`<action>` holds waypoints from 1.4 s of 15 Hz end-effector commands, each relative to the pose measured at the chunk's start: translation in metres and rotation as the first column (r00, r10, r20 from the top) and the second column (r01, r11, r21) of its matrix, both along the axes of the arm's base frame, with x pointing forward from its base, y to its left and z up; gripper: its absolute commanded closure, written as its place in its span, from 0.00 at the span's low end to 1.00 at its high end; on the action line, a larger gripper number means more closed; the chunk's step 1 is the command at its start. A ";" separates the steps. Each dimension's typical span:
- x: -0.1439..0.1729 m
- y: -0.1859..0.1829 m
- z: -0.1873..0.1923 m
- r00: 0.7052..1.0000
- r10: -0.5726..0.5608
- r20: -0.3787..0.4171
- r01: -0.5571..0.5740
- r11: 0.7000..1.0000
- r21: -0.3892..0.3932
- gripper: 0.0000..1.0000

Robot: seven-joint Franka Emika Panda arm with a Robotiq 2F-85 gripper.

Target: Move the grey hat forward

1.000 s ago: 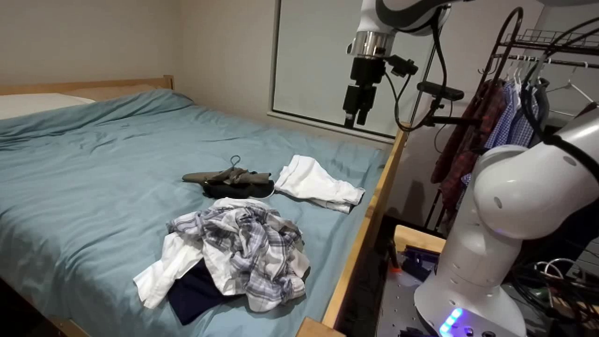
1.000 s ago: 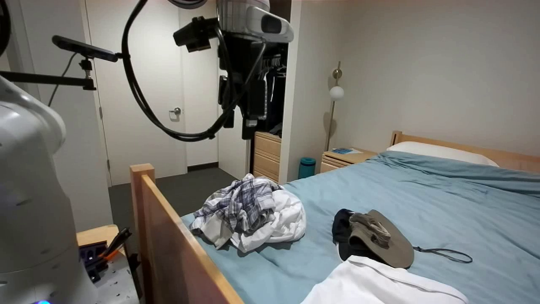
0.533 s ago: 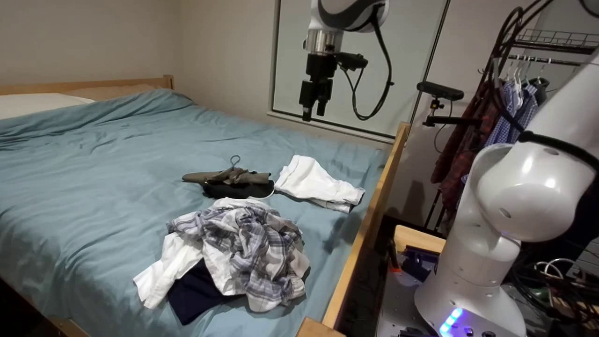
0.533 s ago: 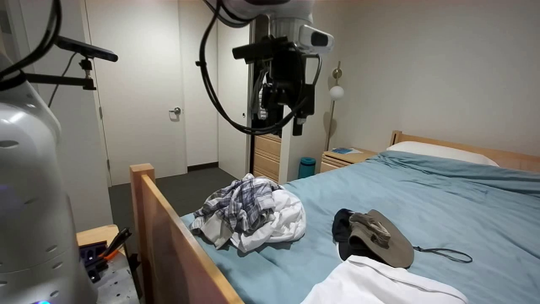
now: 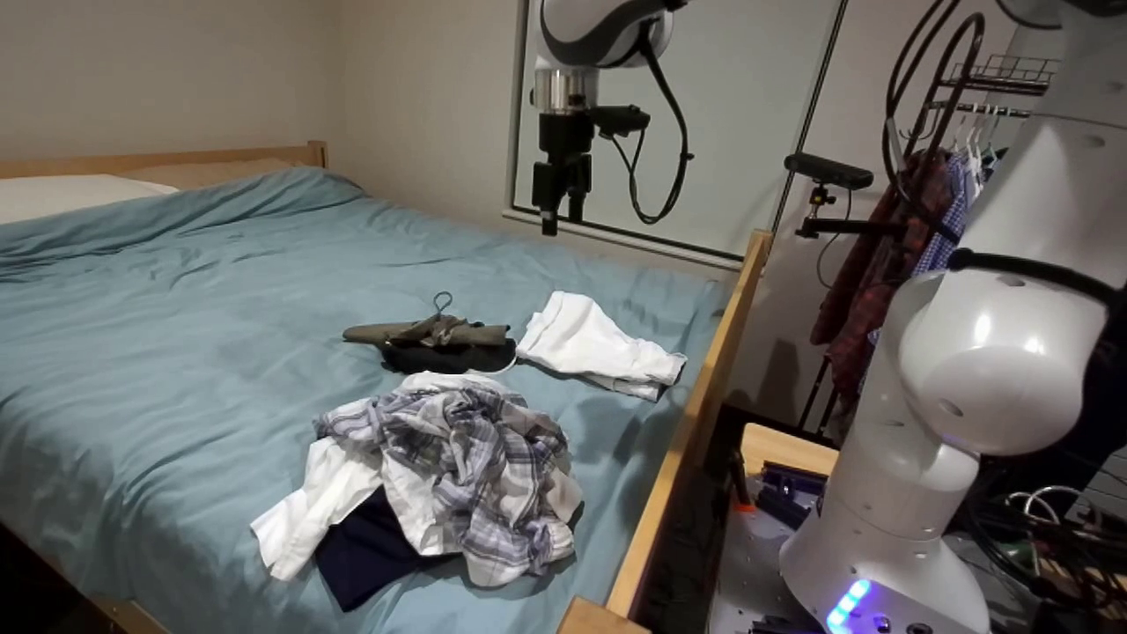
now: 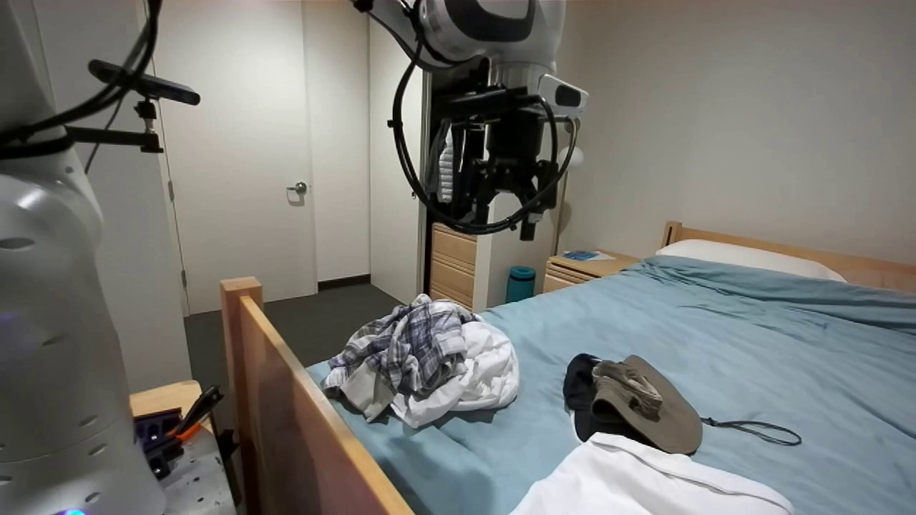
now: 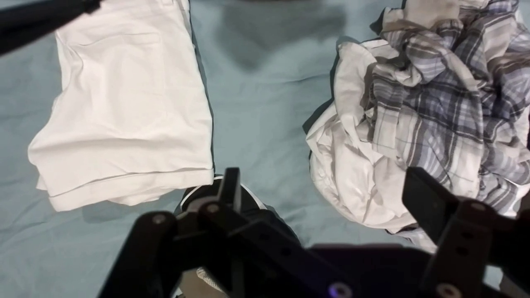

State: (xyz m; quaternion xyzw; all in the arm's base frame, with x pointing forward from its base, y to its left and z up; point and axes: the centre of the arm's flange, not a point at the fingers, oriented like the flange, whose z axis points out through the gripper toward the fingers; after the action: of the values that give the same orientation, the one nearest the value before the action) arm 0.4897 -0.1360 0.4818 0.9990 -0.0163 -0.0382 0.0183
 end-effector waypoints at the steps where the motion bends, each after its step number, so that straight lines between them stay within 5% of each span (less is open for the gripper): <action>1: 0.019 0.010 -0.023 0.999 -0.035 -0.017 0.035 0.999 0.016 0.00; 4: 0.061 0.019 -0.084 0.999 0.037 -0.033 -0.036 0.998 0.042 0.00; 10: 0.129 0.028 -0.192 0.979 0.117 0.168 -0.145 0.976 0.164 0.00; 14: 0.145 0.047 -0.223 0.987 0.140 0.083 -0.153 0.972 0.180 0.00; 18: 0.149 0.061 -0.231 0.984 0.152 -0.094 -0.136 0.979 0.153 0.00; 21: 0.153 0.053 -0.218 0.995 0.082 -0.061 -0.074 0.989 0.132 0.00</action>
State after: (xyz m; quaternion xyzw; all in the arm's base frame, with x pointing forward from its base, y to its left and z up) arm 0.6305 -0.0767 0.2504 0.9944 0.0488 -0.0773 -0.0521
